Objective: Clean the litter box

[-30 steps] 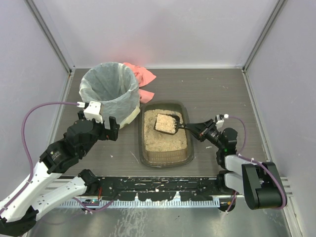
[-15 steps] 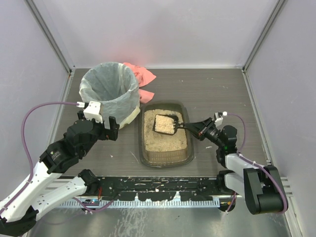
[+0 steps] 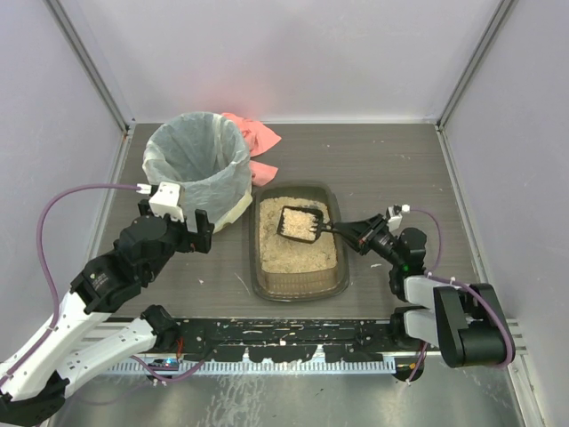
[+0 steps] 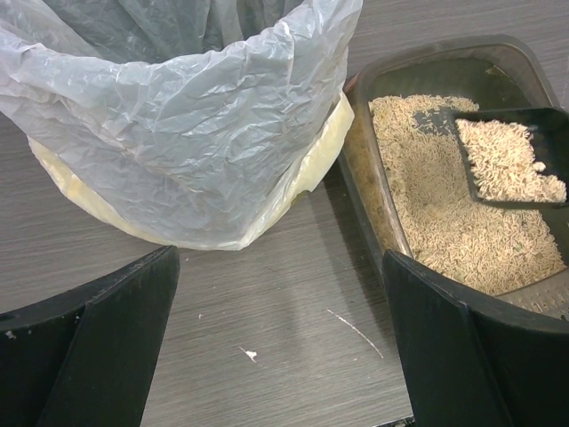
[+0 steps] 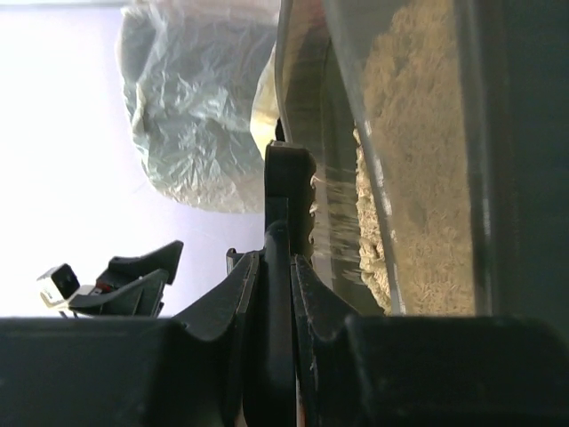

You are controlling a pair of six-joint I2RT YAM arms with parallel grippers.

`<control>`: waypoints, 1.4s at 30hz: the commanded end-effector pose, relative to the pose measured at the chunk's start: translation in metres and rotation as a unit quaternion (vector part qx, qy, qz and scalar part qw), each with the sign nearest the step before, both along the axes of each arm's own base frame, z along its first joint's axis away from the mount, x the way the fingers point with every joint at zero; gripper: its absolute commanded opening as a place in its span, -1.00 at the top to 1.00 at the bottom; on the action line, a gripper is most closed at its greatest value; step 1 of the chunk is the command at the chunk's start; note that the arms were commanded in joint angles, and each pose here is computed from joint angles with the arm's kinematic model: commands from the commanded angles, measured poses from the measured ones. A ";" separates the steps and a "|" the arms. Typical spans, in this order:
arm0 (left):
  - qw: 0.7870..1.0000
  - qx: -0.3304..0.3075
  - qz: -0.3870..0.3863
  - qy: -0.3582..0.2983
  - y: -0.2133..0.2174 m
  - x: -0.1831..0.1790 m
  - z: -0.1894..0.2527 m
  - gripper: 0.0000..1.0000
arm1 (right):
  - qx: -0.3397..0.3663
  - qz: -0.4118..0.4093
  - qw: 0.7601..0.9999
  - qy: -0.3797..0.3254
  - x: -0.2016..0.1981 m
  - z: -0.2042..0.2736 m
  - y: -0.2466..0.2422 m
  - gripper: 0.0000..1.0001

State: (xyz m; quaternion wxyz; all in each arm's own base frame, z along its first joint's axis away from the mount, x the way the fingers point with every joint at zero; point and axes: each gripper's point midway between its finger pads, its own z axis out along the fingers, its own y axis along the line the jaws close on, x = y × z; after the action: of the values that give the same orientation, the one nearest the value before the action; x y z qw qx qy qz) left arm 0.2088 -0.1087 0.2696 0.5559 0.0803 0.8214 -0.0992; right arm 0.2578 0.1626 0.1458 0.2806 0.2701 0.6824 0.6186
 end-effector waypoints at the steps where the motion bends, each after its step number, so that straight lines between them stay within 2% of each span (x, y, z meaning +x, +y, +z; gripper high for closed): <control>1: 1.000 -0.012 0.010 -0.019 0.003 0.003 0.013 -0.96 | 0.022 -0.024 0.998 -0.059 0.006 0.030 -0.010 0.99; 3: 1.000 -0.014 0.011 -0.020 0.003 0.003 0.013 -0.96 | 0.010 0.017 0.996 -0.083 0.000 0.039 0.007 0.99; 7: 1.000 -0.015 0.009 -0.022 0.001 0.004 0.014 -0.96 | 0.005 -0.038 0.998 -0.056 0.007 0.026 -0.017 0.99; 10: 1.000 -0.014 0.010 -0.020 0.001 0.004 0.012 -0.96 | -0.005 0.019 0.996 -0.092 0.000 0.042 0.005 0.99; 14: 1.000 -0.015 0.007 -0.019 0.000 0.004 0.013 -0.96 | -0.001 -0.036 0.997 -0.065 0.010 0.034 -0.018 0.99; 17: 1.000 -0.014 0.010 -0.019 0.002 0.004 0.012 -0.96 | -0.005 0.019 0.995 -0.095 0.003 0.047 0.005 0.99; 20: 1.000 -0.015 0.010 -0.021 0.002 0.004 0.013 -0.97 | 0.002 -0.038 0.998 -0.058 0.009 0.030 -0.018 0.99; 23: 1.000 -0.013 0.014 -0.020 0.004 0.004 0.012 -0.97 | -0.006 0.025 0.995 -0.094 0.000 0.045 0.008 0.99; 27: 1.000 -0.012 0.009 -0.019 0.000 0.005 0.013 -0.97 | -0.003 -0.037 0.998 -0.054 0.009 0.028 -0.018 0.99; 30: 1.000 -0.011 0.010 -0.017 0.001 0.005 0.011 -0.97 | -0.011 0.024 0.995 -0.091 0.000 0.043 0.007 0.99; 34: 1.000 -0.013 0.008 -0.019 0.000 0.005 0.013 -0.97 | 0.000 -0.044 0.998 -0.047 0.008 0.024 -0.021 0.99; 37: 1.000 -0.012 0.012 -0.019 0.002 0.004 0.011 -0.98 | -0.010 0.028 0.996 -0.087 -0.001 0.039 0.007 0.99; 40: 1.000 -0.016 0.010 -0.021 0.000 0.005 0.013 -0.98 | 0.001 -0.035 0.998 -0.047 0.006 0.022 -0.019 0.99; 42: 1.000 -0.013 0.011 -0.019 0.001 0.005 0.012 -0.98 | -0.002 -0.018 0.998 -0.064 0.005 0.030 -0.010 0.99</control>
State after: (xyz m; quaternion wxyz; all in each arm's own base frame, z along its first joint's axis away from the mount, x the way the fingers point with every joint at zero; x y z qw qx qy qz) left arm 0.2094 -0.1087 0.2690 0.5553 0.0800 0.8221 -0.0971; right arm 0.2576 0.1546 0.1562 0.2990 0.2637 0.6770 0.6187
